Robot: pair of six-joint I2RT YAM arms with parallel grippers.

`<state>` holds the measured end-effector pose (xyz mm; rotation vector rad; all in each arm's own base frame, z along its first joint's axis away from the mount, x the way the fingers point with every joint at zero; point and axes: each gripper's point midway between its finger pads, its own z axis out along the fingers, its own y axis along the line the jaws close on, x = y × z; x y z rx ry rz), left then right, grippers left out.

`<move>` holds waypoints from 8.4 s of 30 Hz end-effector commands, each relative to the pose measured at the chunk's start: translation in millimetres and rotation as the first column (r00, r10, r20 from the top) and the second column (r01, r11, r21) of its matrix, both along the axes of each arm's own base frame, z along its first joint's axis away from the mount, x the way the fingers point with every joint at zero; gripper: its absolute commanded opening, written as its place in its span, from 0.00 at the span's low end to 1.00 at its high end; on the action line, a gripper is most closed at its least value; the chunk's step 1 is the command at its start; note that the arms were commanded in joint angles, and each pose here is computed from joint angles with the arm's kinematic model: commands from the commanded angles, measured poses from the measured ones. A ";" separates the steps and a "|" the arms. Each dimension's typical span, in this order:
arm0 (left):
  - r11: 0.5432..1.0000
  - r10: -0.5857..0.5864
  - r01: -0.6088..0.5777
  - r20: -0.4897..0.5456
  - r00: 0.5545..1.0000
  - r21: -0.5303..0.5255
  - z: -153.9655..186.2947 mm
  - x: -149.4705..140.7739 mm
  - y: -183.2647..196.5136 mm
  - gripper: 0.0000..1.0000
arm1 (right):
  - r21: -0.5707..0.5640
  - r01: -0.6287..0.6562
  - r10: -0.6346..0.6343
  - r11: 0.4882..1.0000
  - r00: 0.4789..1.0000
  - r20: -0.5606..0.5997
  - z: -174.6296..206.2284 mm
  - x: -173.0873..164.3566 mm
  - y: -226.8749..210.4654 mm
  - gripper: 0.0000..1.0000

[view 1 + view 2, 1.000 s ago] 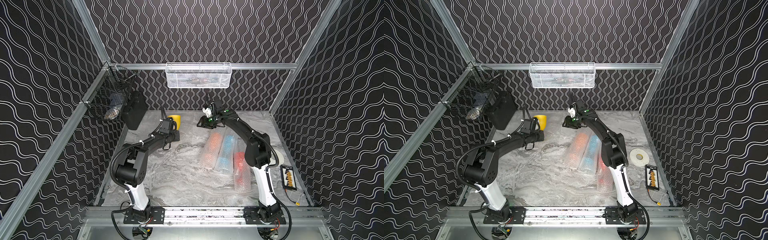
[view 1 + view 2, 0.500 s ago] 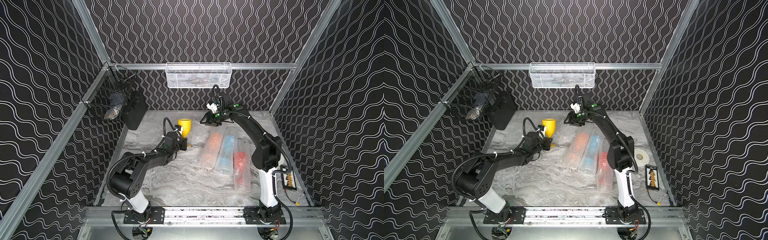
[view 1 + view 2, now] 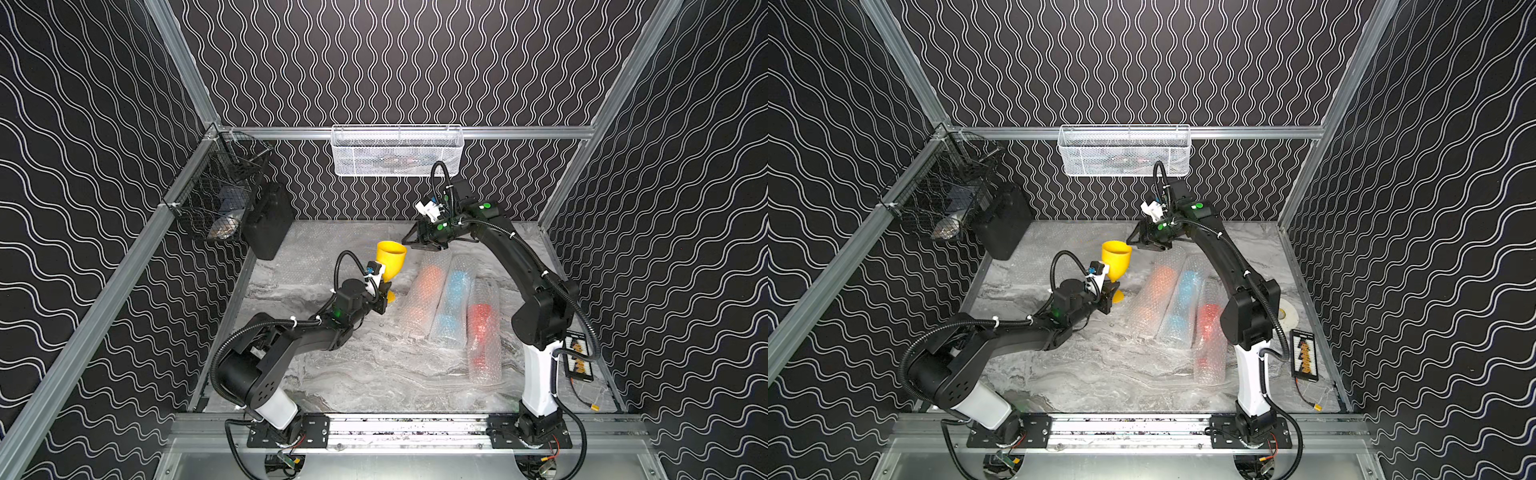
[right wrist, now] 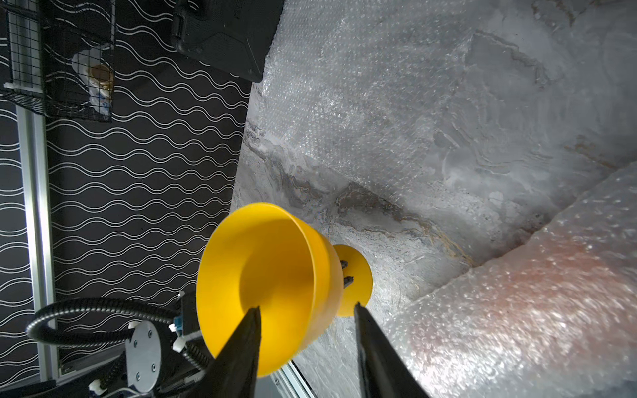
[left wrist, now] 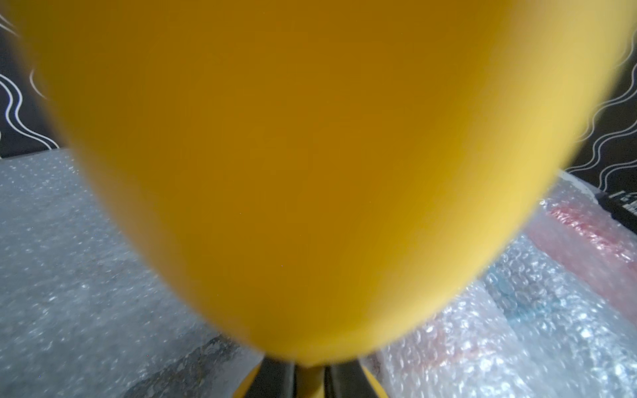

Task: Unpack wine glasses from bubble wrap
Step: Pick up the wine glass from the bubble wrap, then place the wine glass at the center of the board, then unwrap the bubble wrap at the center of the board.

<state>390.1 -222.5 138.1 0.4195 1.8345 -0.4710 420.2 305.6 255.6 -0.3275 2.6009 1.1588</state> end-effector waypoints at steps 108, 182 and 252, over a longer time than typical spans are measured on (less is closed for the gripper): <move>0.959 0.281 -0.283 -0.238 0.930 0.029 -0.4 -28.0 43.2 0.85 | -0.324 0.506 -0.251 0.800 0.771 0.585 -51.0 184.4 -50.3 0.28; 0.930 -0.318 0.149 -0.529 0.787 -0.337 -22.1 -76.2 -65.8 0.20 | -0.302 0.296 -0.246 0.906 0.950 0.193 -120.9 -52.3 -94.8 0.39; 0.974 0.065 -0.162 -0.490 0.869 -0.158 35.0 -113.5 11.8 0.69 | -0.418 0.005 0.060 0.908 0.988 0.143 -124.5 -86.3 -3.9 0.48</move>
